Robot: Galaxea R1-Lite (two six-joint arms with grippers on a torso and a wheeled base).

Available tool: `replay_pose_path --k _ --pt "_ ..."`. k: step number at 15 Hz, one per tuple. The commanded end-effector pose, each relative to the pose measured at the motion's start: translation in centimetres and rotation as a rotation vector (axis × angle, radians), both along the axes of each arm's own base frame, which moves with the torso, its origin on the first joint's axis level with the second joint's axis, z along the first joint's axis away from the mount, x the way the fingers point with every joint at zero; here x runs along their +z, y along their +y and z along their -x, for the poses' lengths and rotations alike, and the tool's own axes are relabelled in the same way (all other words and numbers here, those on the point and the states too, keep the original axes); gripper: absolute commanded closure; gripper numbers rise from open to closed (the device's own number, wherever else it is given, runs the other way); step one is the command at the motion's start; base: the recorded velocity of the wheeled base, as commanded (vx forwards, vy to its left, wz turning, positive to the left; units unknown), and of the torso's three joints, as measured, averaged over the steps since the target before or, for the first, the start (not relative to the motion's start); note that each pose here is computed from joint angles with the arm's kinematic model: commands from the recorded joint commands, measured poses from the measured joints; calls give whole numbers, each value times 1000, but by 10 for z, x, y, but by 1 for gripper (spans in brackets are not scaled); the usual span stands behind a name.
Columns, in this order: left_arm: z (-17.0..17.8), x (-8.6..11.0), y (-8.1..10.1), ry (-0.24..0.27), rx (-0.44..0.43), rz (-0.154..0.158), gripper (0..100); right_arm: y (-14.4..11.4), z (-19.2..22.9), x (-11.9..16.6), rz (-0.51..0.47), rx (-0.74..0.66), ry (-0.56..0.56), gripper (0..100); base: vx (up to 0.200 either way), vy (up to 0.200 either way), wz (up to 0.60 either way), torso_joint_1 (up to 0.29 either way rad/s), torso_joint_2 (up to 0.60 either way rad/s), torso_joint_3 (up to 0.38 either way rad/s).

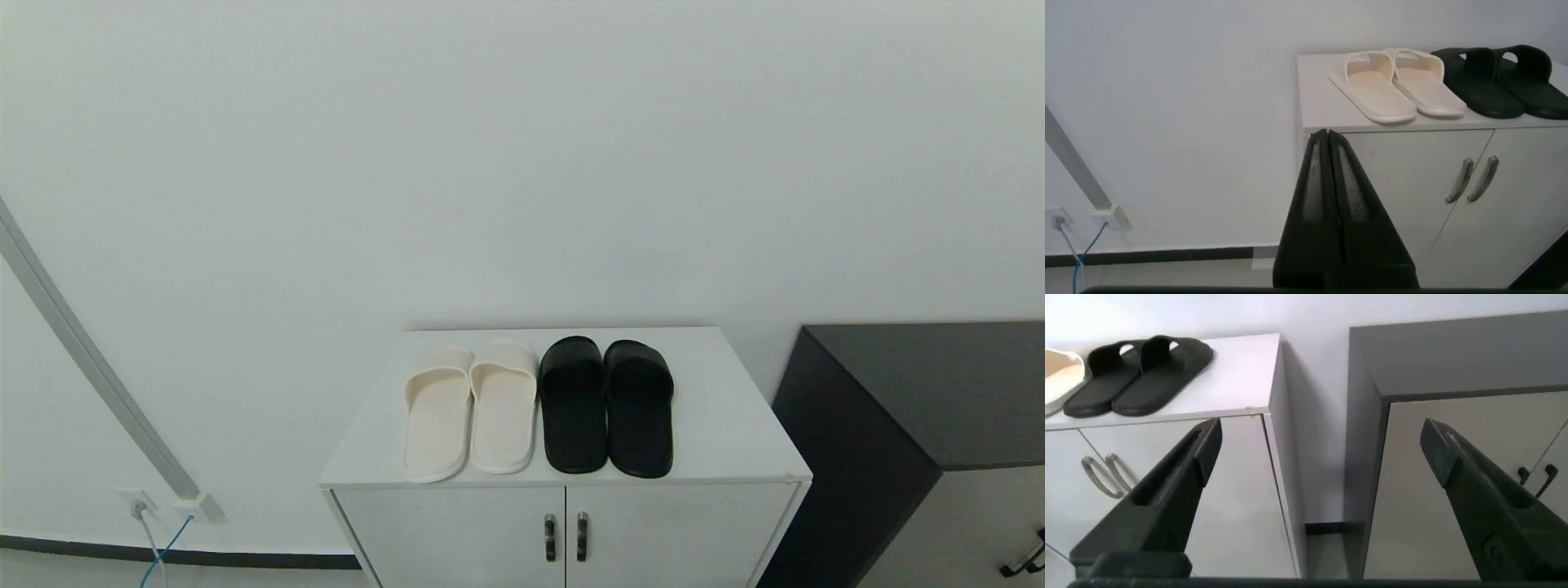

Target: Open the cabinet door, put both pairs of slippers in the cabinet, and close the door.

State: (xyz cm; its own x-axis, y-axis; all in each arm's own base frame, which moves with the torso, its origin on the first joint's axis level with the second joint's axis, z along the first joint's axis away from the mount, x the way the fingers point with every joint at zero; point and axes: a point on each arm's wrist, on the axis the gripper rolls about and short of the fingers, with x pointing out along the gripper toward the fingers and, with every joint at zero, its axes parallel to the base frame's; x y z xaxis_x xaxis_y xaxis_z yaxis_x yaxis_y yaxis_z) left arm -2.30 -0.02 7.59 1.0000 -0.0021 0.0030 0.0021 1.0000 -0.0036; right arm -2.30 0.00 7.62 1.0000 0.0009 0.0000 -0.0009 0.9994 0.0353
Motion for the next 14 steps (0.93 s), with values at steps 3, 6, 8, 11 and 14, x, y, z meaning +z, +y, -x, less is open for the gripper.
replay_pose_path --k 3,6,8,11,14 --pt "0 0 0 1 -1 1 100 0 3 41 -26 15 -23 0 0 0 0 0 0 0" --pt "0 0 0 1 -1 1 100 3 -21 46 -33 141 158 0 0 0 0 0 0 0" --pt "0 0 0 1 -1 1 100 4 -40 55 -41 195 214 0 0 0 0 0 0 0" --pt "0 0 0 1 -1 1 100 8 -72 66 -42 257 256 0 0 0 0 0 0 0" --pt "0 0 0 1 -1 1 100 16 -100 73 -31 333 315 0 0 0 0 0 0 0"
